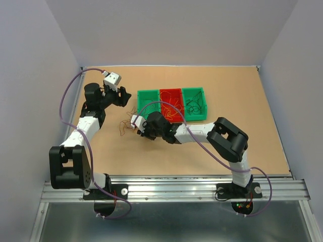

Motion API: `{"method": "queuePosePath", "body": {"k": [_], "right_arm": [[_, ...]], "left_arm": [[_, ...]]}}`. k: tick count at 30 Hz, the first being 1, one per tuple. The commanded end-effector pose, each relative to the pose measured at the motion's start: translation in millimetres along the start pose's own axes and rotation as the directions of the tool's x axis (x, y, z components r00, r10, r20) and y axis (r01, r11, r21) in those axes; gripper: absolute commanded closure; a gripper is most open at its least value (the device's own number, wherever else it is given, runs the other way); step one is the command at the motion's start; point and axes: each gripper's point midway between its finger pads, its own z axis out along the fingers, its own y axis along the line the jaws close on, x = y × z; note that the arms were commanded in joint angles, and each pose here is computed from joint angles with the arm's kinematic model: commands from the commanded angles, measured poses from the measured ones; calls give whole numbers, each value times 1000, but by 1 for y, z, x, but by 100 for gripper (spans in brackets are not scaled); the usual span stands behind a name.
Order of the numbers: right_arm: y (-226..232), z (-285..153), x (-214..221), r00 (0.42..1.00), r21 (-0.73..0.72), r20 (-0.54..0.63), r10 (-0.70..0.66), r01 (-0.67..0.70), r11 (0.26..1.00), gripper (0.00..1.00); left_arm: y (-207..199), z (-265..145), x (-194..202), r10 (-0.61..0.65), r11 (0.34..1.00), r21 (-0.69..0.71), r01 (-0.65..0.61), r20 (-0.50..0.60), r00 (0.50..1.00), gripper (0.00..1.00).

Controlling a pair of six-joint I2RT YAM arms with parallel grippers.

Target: Untangle the cables

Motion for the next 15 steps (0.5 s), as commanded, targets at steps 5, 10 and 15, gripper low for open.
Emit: {"method": "queuePosePath", "body": {"k": [5, 10, 15], "right_arm": [[19, -15, -32, 997, -115, 82, -1, 10, 993, 93], [41, -50, -57, 984, -232, 180, 10, 33, 972, 99], [48, -101, -89, 939, -231, 343, 31, 53, 971, 99]], "left_arm": [[-18, 1, -10, 64, 992, 103, -68, 41, 997, 31], [-43, -7, -16, 121, 969, 205, -136, 82, 989, 31], [-86, -25, -20, 204, 902, 349, -253, 171, 964, 31]]}}
